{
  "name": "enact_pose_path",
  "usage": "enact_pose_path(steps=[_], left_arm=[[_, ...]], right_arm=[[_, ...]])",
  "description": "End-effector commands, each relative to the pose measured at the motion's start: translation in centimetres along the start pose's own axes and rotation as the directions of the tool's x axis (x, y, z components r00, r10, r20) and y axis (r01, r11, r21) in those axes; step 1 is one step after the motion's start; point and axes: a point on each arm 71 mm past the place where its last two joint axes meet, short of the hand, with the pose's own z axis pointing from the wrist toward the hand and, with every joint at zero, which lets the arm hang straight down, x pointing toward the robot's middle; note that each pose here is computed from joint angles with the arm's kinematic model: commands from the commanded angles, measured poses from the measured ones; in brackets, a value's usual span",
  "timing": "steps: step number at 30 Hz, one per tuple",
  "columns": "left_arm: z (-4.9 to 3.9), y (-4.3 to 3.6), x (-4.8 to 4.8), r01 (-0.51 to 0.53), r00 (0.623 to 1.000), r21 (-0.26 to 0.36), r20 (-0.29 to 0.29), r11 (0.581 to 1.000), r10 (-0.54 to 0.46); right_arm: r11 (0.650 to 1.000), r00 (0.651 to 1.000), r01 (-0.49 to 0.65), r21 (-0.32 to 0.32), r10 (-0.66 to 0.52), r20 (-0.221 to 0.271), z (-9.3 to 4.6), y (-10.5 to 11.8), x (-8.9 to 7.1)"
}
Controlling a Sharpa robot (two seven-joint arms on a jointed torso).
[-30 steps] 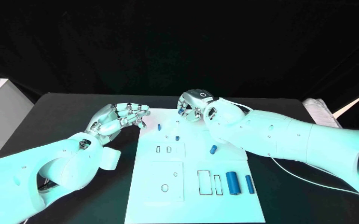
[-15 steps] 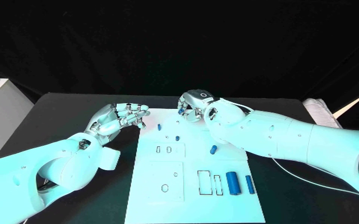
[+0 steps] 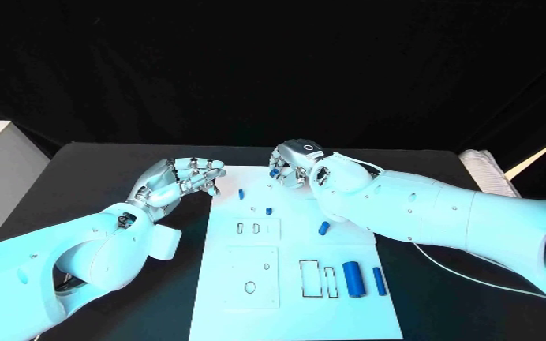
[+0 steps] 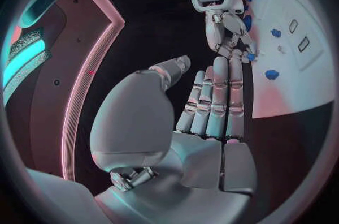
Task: Assemble the parts on the task board
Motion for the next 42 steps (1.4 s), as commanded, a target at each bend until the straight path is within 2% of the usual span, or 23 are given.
enact_pose_path(steps=[1,17,23,27,35,38,42], left_arm=[[0.06,-0.11,0.08,0.0,1.0,0.006,-0.001,1.0,0.0],[0.03,-0.12,0.03,-0.001,1.0,0.005,0.001,1.0,0.001],[0.03,-0.11,-0.03,-0.002,1.0,0.004,0.002,1.0,0.002],[0.06,-0.09,-0.06,-0.001,1.0,0.005,0.002,1.0,0.001],[0.09,-0.04,-0.36,-0.003,1.0,0.005,0.009,1.0,0.003],[0.14,0.01,-0.5,-0.004,1.0,0.005,0.011,1.0,0.004],[0.19,0.06,-0.65,-0.005,1.0,0.005,0.014,1.0,0.005]], right_arm=[[1.0,1.0,0.004,0.001,-0.004,-0.026,-0.1,0.0,0.4],[1.0,1.0,-0.006,0.013,0.007,-0.012,0.0,-0.3,0.3],[1.0,1.0,-0.014,0.015,0.014,0.002,-0.6,-0.7,0.0],[0.999,0.999,-0.034,0.028,0.034,0.019,-1.9,-1.7,-0.5],[0.985,0.989,-0.142,0.094,0.137,0.058,-5.4,-4.7,-3.3],[0.978,0.986,-0.164,0.125,0.159,0.049,-6.6,-5.9,-4.2],[0.965,0.984,-0.173,0.199,0.175,0.007,-8.2,-7.9,-4.8]])
